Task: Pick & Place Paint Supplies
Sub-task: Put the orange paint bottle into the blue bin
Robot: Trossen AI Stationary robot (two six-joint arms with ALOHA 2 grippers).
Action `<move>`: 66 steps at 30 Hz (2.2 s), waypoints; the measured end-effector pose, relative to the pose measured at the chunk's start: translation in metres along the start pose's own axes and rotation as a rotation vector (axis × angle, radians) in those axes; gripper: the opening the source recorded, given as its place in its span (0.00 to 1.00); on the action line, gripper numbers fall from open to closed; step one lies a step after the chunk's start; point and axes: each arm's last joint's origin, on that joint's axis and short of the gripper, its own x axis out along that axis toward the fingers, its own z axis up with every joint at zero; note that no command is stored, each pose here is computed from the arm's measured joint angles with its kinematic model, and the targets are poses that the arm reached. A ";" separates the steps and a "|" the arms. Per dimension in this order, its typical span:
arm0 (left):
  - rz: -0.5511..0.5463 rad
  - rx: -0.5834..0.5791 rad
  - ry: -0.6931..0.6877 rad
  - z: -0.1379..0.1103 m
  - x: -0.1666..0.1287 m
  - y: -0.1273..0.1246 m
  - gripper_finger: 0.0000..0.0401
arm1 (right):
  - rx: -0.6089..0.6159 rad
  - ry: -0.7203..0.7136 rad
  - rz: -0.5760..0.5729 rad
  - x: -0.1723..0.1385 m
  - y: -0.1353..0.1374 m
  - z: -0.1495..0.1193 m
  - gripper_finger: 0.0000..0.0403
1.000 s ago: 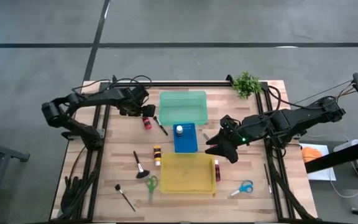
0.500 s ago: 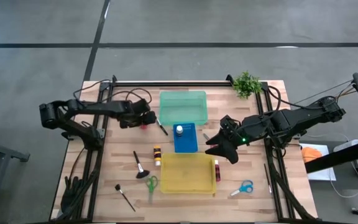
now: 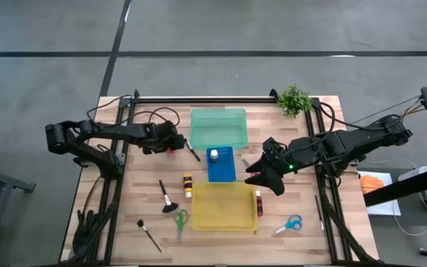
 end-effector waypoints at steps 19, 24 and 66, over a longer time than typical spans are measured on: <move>-0.838 0.561 0.305 -0.046 -0.128 -0.004 0.36 | -0.095 -0.115 -0.014 -0.012 0.004 0.028 0.67; -1.131 0.597 0.237 -0.060 -0.167 -0.009 0.36 | -0.143 -0.082 0.007 0.003 -0.004 0.053 0.67; -1.288 1.087 0.200 -0.086 -0.221 -0.093 0.36 | -0.450 0.277 0.227 0.114 0.017 0.135 0.66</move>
